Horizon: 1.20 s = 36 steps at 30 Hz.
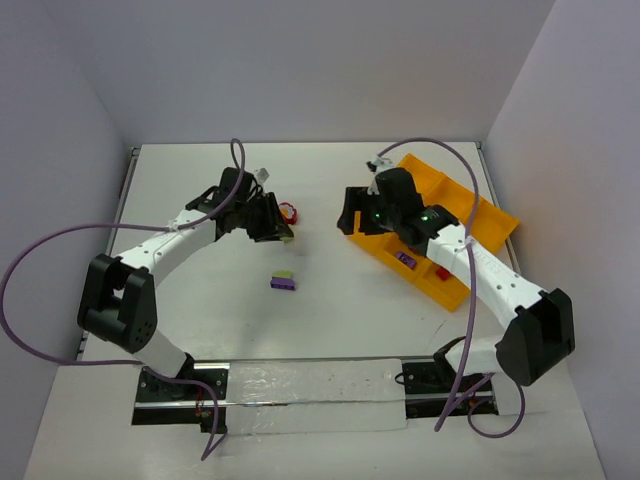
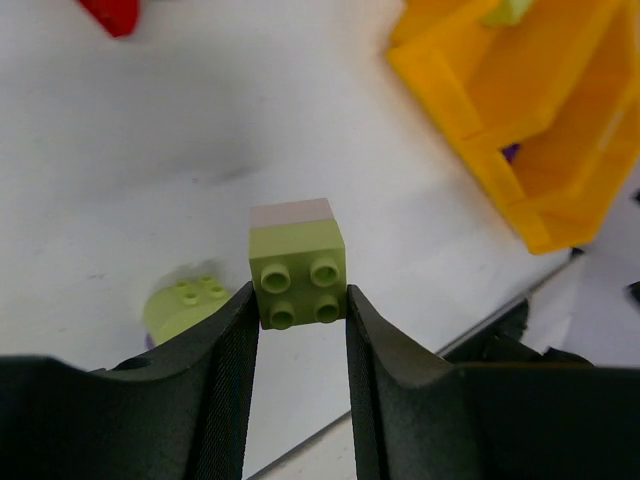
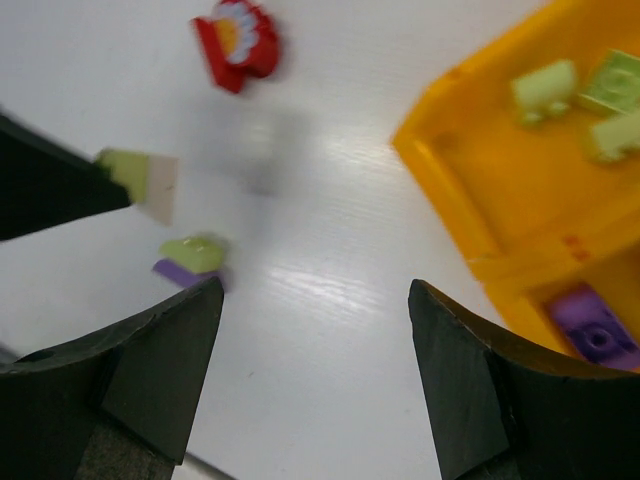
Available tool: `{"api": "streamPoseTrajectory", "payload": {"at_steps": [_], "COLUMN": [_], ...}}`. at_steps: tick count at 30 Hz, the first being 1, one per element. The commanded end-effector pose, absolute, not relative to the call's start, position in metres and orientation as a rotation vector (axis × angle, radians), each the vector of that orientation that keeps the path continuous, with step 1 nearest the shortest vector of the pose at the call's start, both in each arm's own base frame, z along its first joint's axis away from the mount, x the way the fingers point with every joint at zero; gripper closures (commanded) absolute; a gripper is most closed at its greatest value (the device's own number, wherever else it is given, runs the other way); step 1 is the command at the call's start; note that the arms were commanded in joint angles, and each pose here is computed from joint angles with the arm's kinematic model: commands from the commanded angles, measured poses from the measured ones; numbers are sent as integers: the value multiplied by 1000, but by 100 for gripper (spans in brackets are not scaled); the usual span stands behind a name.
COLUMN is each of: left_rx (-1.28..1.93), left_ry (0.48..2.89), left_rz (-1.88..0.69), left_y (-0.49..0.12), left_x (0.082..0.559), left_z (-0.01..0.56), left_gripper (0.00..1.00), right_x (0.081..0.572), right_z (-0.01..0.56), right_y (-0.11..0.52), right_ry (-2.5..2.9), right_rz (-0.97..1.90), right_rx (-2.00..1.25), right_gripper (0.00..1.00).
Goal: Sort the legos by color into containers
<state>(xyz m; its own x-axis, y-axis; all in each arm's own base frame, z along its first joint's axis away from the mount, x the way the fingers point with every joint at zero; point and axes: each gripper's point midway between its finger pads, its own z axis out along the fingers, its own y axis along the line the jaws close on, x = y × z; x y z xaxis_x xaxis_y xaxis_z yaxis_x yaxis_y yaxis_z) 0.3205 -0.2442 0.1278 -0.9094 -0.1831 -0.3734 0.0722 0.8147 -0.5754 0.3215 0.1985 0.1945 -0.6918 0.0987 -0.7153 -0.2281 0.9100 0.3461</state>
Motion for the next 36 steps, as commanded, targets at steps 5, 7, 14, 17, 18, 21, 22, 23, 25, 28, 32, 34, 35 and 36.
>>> {"api": "streamPoseTrajectory", "payload": {"at_steps": [5,7,14,17,18,21,22,23,25,28,32,34,35,36], "left_rx": [39,37,9,6,1,-1,4,8,7,13,17,22,23,25], "left_ry": [2416,2401,2359,2350,2343,2334,2330,2327,2319,2308,2305,2302,2302,2302], "left_rz": [-1221,-1282,-1364,-1373,-1384,-1411,-1421,-1429,-1448,-1468,-1457,-1455,-1454,-1457], "left_y": [-282,-286,-288,-289,-289,-289,-289,-289,-288,-288,-286,-285,-285,-285], "left_x": [322,319,321,321,322,321,321,320,320,318,318,317,317,317], "left_z": [191,197,209,213,214,218,219,221,223,227,230,232,232,233], "left_gripper": [100,100,100,100,100,100,100,100,100,100,100,100,100,100], "right_x": [294,295,299,302,305,308,308,309,310,313,316,318,319,320], "right_z": [227,231,223,217,215,209,208,207,204,204,205,204,204,205], "right_y": [298,306,315,312,310,307,307,308,309,310,313,316,317,320], "right_ry": [2156,2132,2138,2150,2153,2160,2162,2162,2166,2157,2149,2150,2150,2147], "right_rz": [896,944,971,951,936,917,918,919,925,925,936,943,951,965], "right_rx": [-475,-472,-459,-422,-398,-358,-352,-348,-341,-328,-318,-317,-316,-312], "right_gripper": [18,19,22,23,23,26,27,28,30,41,42,44,44,44]}}
